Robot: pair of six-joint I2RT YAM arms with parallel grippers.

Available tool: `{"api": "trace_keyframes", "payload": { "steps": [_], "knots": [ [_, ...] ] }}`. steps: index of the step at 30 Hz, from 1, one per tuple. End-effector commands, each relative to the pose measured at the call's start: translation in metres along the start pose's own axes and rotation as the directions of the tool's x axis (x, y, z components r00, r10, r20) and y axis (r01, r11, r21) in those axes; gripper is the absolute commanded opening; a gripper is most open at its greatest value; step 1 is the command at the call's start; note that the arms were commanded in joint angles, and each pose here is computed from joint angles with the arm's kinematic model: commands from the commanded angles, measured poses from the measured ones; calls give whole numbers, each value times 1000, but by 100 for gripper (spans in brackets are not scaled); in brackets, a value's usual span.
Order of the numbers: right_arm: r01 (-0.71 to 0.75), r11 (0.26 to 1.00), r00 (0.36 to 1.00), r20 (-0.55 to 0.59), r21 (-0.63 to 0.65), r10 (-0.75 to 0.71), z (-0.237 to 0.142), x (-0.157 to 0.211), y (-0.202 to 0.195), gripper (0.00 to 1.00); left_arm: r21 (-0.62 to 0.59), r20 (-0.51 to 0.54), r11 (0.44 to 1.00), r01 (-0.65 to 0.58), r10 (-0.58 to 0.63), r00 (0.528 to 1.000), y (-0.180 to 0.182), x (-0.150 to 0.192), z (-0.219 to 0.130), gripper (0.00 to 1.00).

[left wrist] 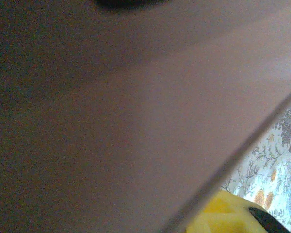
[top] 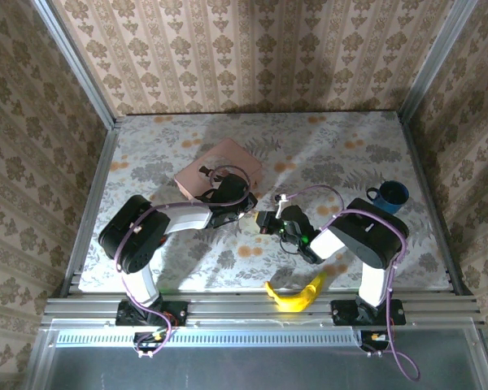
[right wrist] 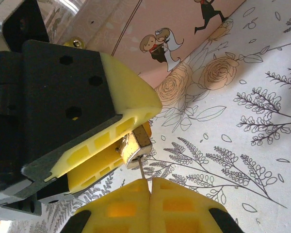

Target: Unlock a padlock with a key

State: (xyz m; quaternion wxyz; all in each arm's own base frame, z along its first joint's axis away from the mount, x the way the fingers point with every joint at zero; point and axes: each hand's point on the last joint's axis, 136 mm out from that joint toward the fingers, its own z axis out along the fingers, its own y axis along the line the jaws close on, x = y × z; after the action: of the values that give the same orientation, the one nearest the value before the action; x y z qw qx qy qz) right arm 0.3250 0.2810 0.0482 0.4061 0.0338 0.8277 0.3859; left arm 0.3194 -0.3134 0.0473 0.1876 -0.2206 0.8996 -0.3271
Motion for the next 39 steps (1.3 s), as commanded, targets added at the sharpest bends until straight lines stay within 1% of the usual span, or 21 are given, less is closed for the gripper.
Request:
{"api": "trace_keyframes", "payload": {
  "steps": [1,6,15,22,26,34,39],
  "knots": [
    [-24,992,996,79,-125,34,6,-28,27,0,-24,-202,997,78,-81,976,14,46,8,0],
    [-41,983,998,36,-178,48,10,-28,29,0,-15,-218,995,96,-97,971,13,50,5,0],
    [-61,979,997,33,-196,69,11,-27,29,0,-18,-225,993,119,-120,967,12,51,4,0],
    [-58,982,997,34,-178,65,7,-29,22,0,-19,-230,993,119,-121,966,12,53,4,0],
    [-60,982,997,31,-178,67,7,-36,19,0,-18,-241,993,120,-121,963,11,54,4,0],
    [-68,984,998,-3,-164,68,11,-42,22,0,-26,-256,992,126,-128,958,12,58,4,0],
    [-92,978,996,-27,-185,89,10,-44,27,0,-16,-267,992,128,-128,955,7,60,6,0]
  ]
}}
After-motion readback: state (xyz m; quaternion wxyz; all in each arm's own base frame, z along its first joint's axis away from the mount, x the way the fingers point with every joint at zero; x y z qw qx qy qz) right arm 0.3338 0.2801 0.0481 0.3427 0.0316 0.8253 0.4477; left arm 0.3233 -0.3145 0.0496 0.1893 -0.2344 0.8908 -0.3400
